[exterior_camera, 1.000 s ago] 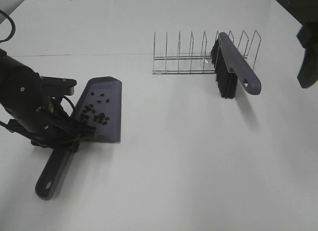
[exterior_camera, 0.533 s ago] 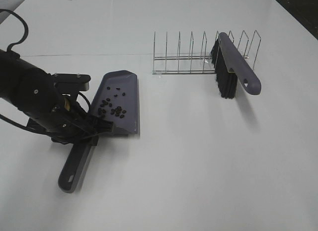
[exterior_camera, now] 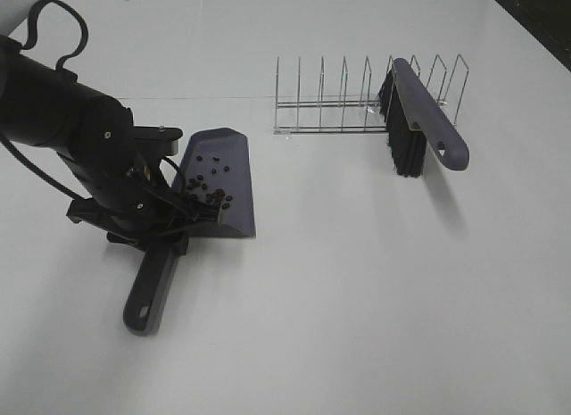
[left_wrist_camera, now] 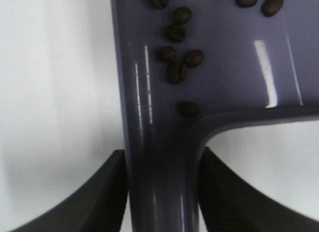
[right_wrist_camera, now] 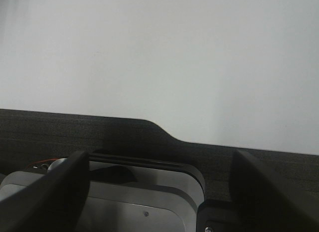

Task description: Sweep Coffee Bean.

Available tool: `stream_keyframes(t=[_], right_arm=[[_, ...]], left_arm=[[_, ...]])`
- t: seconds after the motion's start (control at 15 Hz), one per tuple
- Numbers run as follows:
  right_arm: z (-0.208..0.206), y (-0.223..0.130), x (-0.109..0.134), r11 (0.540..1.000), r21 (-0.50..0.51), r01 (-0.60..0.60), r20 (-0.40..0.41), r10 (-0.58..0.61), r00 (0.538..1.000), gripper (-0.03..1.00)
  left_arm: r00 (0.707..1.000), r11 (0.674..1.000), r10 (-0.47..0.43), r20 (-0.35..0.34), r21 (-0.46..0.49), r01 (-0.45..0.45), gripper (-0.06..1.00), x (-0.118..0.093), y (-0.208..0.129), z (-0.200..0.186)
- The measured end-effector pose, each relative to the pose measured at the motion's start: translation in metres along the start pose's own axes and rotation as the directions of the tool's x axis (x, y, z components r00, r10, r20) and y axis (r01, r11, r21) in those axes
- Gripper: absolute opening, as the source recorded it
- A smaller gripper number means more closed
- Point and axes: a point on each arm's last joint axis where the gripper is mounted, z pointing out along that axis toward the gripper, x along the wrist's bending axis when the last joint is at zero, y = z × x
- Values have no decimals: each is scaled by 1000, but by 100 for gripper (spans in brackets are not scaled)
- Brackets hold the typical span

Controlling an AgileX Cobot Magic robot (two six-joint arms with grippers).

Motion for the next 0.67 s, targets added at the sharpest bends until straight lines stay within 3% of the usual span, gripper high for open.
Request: stream_keyframes(t=[0.13,0.2,0.47,0.67], right_arm=[[0,0,0,1000,0,0,0,0,1000,68],[0,0,0,1000,0,0,0,0,1000,68],[1,-1,0,1000,3,0,1,0,1000,68],[-6,-9,-1,998,-47,36,-7,-37,999,68]], left_arm=[[1000,1000,-1,-4,10,1,65,0,0,-3],[1000,1000,5,-9,19,-5,71,1,0,-7],[996,996,81,-44,37,-79,75,5,-1,-44],[981,990,142,-131,4,-143,76,17,-4,-110]])
